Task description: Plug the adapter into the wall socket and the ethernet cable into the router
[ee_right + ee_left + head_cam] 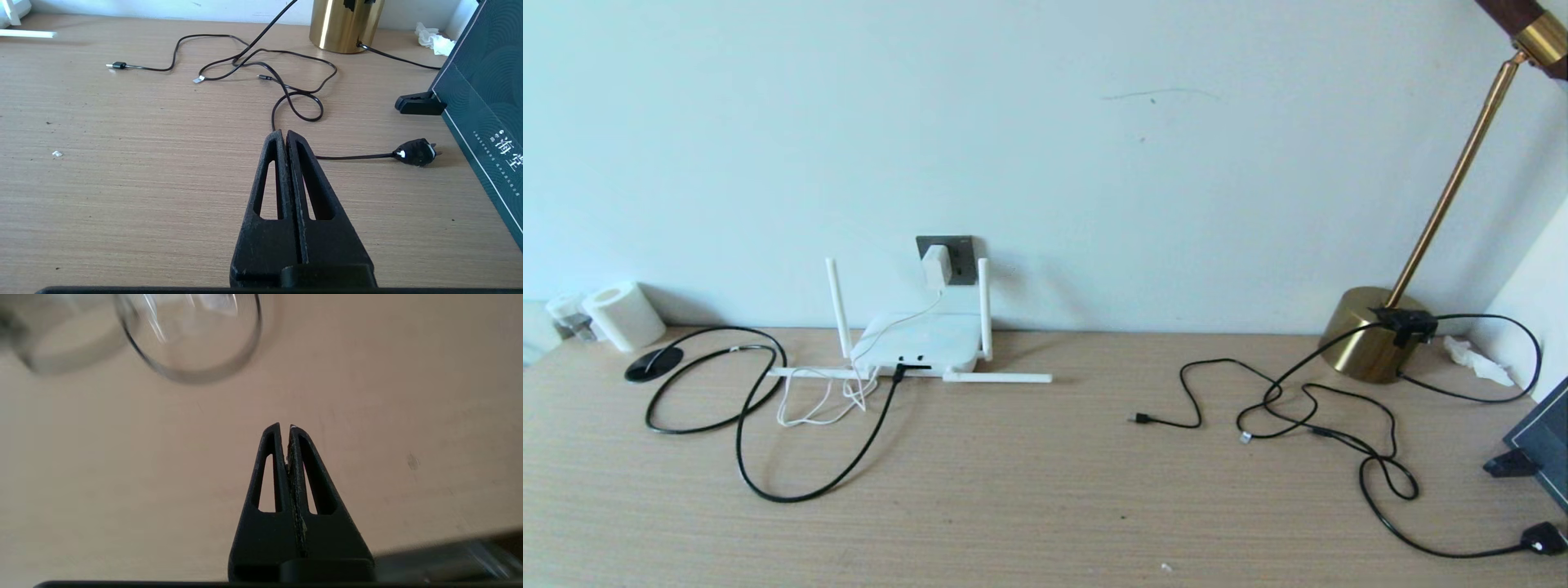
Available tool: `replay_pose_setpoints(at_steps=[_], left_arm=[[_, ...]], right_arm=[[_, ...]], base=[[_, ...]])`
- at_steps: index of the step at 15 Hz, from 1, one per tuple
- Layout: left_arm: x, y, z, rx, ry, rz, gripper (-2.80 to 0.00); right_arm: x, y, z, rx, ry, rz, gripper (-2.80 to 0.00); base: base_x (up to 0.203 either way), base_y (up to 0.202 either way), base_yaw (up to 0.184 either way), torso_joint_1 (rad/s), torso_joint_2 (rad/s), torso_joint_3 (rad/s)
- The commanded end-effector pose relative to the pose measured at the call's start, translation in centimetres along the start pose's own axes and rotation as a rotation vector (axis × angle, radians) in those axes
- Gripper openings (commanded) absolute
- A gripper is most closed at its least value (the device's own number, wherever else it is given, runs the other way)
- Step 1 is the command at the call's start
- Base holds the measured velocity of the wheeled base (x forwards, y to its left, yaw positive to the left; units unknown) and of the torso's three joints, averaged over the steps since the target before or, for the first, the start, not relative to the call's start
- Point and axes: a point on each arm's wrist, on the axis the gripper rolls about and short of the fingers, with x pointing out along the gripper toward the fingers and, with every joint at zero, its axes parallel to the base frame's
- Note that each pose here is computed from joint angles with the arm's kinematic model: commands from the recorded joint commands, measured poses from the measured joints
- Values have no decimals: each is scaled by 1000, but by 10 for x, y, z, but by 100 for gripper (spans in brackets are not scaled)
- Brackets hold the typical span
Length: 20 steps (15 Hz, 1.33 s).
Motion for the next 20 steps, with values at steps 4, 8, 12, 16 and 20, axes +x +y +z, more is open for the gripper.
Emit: replay_pose_setpoints(at_steps=[4, 8, 12, 16, 20], left_arm=[[-10, -2, -7, -92, -165, 55, -280], [-10, -2, -7, -150, -163, 88, -280], [-10, -2, -7, -163, -164, 89, -280], [-10, -1, -7, -163, -165, 91, -280], [-10, -1, -7, -163, -165, 91, -280]], right_arm=[[0, 0, 0, 2, 1, 1, -280], [0, 0, 0, -7, 3, 2, -280], [0, 0, 0, -8, 2, 1, -280], [0, 0, 0, -5, 0, 1, -280], [0, 0, 0, 8, 1, 1, -280]], base=[[0, 0, 0, 0, 0, 0], [0, 0, 0, 0, 0, 0], [0, 0, 0, 0, 0, 0], [0, 0, 0, 0, 0, 0], [0, 0, 0, 0, 0, 0]])
